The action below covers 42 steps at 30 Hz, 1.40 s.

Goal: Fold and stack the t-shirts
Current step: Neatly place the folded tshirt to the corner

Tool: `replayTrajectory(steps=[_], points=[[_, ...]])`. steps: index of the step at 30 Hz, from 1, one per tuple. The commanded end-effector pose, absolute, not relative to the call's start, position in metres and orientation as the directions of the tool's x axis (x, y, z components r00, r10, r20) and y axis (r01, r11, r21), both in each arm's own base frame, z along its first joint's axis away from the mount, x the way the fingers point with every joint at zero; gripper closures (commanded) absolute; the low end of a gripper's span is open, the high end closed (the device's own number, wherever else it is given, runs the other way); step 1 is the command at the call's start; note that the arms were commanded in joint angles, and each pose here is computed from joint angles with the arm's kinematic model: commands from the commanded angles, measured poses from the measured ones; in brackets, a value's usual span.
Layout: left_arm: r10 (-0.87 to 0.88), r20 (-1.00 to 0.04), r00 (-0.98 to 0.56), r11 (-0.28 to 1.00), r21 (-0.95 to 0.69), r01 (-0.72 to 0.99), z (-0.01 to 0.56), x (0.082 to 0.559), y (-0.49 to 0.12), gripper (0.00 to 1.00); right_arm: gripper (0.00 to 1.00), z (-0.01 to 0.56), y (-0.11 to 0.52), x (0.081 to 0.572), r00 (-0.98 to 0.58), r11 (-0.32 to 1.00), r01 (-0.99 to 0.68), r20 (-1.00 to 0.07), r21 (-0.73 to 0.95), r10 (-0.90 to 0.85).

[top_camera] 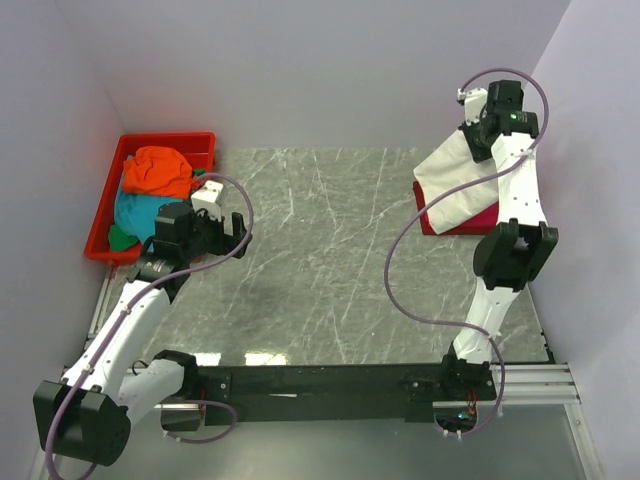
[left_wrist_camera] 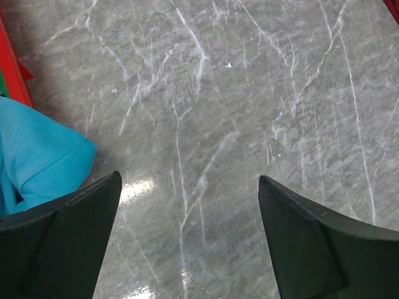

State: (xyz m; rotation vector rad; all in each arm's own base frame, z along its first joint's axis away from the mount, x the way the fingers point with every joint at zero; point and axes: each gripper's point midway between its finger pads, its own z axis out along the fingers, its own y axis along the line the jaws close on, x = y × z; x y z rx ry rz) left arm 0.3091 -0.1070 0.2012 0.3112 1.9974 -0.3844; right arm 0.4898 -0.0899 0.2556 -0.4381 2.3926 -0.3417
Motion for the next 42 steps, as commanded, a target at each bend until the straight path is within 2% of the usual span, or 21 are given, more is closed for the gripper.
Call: replayTrajectory(steps=[1,15,16,17,18,20,21,23,29,30,34,36,39,42], points=[[0.054,-0.921,-0.385,0.904,-0.119,0.411,0.221,0.314,-0.112,0.04,1.0,0.269,-0.108,0.509,-0.676,0.902,-0.161,-0.621,-0.401,-0.397],[0.057,-0.918,-0.392,0.902,-0.122,0.415,0.219,0.315,-0.112,0.03,1.0,0.229,-0.161,0.512,-0.757,0.849,-0.025,-0.545,-0.528,-0.361],[0.056,-0.919,-0.391,0.901,-0.122,0.417,0.219,0.314,-0.113,0.03,0.94,0.223,-0.166,0.512,-0.768,0.839,-0.003,-0.536,-0.544,-0.35],[0.058,-0.919,-0.389,0.9,-0.121,0.419,0.22,0.314,-0.113,0.03,0.7,0.227,-0.181,0.512,-0.783,0.796,0.069,-0.526,-0.602,-0.33],[0.057,-0.919,-0.391,0.9,-0.123,0.419,0.219,0.314,-0.113,0.03,0.57,0.217,-0.186,0.509,-0.803,0.775,0.093,-0.508,-0.625,-0.313],[0.056,-0.919,-0.39,0.898,-0.124,0.421,0.22,0.314,-0.114,0.03,0.45,0.215,-0.198,0.508,-0.822,0.711,0.164,-0.494,-0.683,-0.284],[0.056,-0.919,-0.39,0.898,-0.124,0.421,0.22,0.314,-0.114,0.03,0.43,0.211,-0.198,0.506,-0.827,0.699,0.176,-0.489,-0.693,-0.277],[0.057,-0.919,-0.391,0.899,-0.123,0.42,0.219,0.314,-0.113,0.02,0.34,0.214,-0.195,0.508,-0.813,0.699,0.193,-0.511,-0.689,-0.279],[0.053,-0.921,-0.387,0.904,-0.12,0.411,0.22,0.314,-0.112,0.01,0.33,0.234,-0.166,0.511,-0.761,0.79,0.182,-0.592,-0.586,-0.264],[0.045,-0.921,-0.387,0.907,-0.125,0.403,0.221,0.314,-0.111,0.01,0.33,0.231,-0.151,0.516,-0.739,0.842,0.122,-0.615,-0.525,-0.276],[0.033,-0.927,-0.374,0.917,-0.121,0.38,0.225,0.316,-0.107,0.01,0.33,0.236,-0.119,0.504,-0.692,0.917,-0.009,-0.659,-0.4,-0.295],[0.032,-0.926,-0.377,0.922,-0.119,0.37,0.223,0.316,-0.105,0.01,0.34,0.22,-0.12,0.497,-0.71,0.921,-0.023,-0.642,-0.389,-0.289],[0.033,-0.923,-0.384,0.919,-0.123,0.375,0.222,0.316,-0.107,0.01,0.42,0.193,-0.129,0.483,-0.762,0.931,-0.038,-0.593,-0.363,-0.263],[0.039,-0.918,-0.395,0.912,-0.129,0.389,0.218,0.317,-0.11,0.0,0.44,0.166,-0.091,0.46,-0.746,0.941,-0.253,-0.574,-0.226,-0.338]])
